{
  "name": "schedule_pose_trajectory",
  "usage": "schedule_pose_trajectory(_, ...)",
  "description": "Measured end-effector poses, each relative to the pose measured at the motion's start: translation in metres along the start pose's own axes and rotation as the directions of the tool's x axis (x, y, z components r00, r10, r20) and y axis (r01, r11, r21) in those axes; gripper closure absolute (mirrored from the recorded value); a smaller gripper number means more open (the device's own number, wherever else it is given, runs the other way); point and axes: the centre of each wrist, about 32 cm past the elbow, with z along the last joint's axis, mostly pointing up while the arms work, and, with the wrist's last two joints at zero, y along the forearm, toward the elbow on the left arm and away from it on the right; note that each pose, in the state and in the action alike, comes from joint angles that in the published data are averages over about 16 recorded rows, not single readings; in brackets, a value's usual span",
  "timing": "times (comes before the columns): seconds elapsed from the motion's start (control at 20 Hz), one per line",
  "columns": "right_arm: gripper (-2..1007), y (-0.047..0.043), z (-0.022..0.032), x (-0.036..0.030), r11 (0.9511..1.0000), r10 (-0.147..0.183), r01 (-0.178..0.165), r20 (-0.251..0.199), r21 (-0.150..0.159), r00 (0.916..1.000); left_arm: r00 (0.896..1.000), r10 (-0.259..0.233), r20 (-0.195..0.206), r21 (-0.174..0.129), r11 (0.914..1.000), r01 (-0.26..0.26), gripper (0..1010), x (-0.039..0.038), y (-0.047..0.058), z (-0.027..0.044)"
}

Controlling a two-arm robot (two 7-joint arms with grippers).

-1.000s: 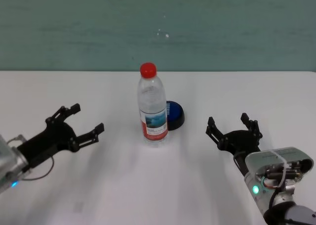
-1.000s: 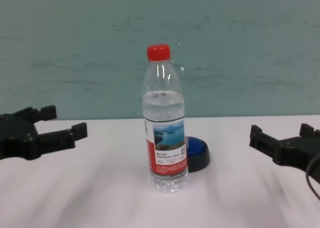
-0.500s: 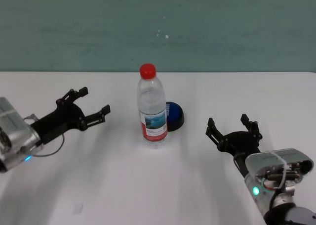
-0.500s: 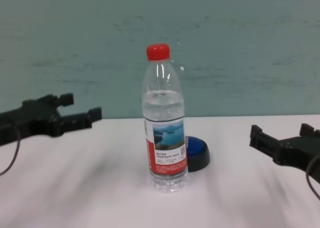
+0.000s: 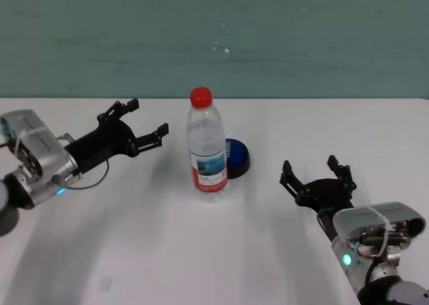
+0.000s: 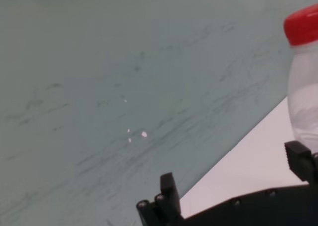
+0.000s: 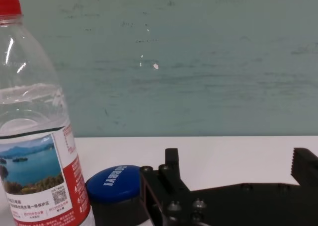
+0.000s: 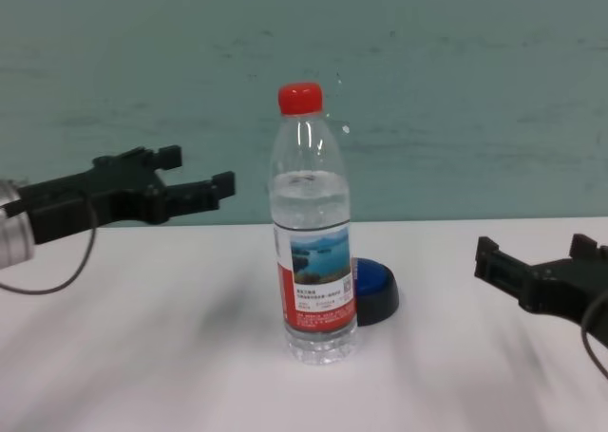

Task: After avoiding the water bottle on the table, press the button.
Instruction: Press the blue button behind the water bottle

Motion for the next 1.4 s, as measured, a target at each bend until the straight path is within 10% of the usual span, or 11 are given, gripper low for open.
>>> schedule_pose_trajectory(1.4, 2, 0.0000, 0.0000, 0.0000, 1.0000, 0.000, 0.000, 0.000, 0.000, 1.0000, 0.997, -0.069, 0.032, 0.006, 0.9976, 0.068, 10, 0.0087, -0.042, 0.0028)
